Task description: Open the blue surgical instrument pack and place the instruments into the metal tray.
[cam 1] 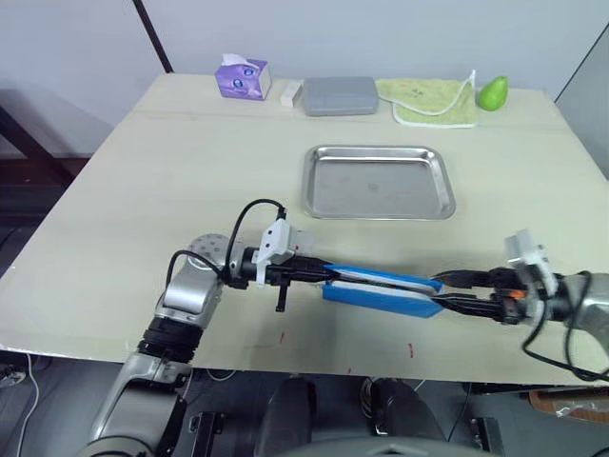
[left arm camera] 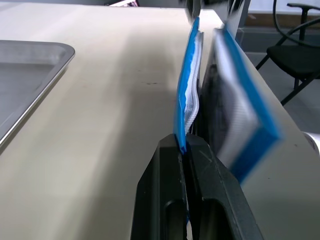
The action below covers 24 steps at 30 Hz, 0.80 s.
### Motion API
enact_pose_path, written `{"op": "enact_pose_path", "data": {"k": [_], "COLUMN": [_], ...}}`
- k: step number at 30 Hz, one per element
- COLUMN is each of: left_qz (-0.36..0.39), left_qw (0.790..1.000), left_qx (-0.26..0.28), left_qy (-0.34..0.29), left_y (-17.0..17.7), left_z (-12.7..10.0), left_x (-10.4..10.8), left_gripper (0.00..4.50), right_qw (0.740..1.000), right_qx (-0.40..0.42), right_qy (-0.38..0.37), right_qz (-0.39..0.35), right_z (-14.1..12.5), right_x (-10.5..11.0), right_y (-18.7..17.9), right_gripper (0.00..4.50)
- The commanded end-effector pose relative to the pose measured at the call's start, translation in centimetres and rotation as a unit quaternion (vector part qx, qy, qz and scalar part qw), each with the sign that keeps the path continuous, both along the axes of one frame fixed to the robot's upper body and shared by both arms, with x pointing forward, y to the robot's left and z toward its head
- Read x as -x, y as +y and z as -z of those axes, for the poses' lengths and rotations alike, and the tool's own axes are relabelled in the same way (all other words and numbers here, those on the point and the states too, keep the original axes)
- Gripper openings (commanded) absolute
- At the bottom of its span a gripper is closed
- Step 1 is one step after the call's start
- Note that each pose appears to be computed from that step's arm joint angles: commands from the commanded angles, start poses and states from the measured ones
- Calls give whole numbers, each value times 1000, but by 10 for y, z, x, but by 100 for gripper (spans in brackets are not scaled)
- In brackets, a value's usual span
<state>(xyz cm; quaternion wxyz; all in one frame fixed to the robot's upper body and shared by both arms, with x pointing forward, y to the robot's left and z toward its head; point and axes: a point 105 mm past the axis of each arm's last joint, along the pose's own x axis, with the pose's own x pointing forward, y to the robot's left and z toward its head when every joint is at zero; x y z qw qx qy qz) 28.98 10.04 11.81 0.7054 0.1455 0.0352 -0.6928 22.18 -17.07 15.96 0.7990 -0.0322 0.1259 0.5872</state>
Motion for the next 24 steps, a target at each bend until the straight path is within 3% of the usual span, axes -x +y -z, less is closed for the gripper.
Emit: {"op": "enact_pose_path", "data": {"k": [1, 3, 4, 13, 24], "left_qz": [16, 18, 18, 21, -38], "left_qw": [1000, 1000, 1000, 1000, 998], "left_qx": [-7, -6, -6, -4, -6], "left_qy": [4, 5, 5, 3, 51], "left_y": [-5, -6, -6, -10, -11], "left_z": [3, 2, 2, -2, -2], "left_x": [2, 1, 1, -2, -15], "left_gripper": [0, 0, 0, 0, 0], "right_qw": [999, 999, 999, 998, 995], "right_qx": [-25, -10, -2, 20, 71], "right_qy": [15, 26, 27, 43, 55], "right_qz": [22, 42, 46, 33, -44], "right_z": [-13, -4, 0, 21, 46], "right_x": [7, 4, 3, -4, 13], "right_y": [-4, -4, -3, 17, 35], "right_gripper": [110, 23, 7, 7, 7]}}
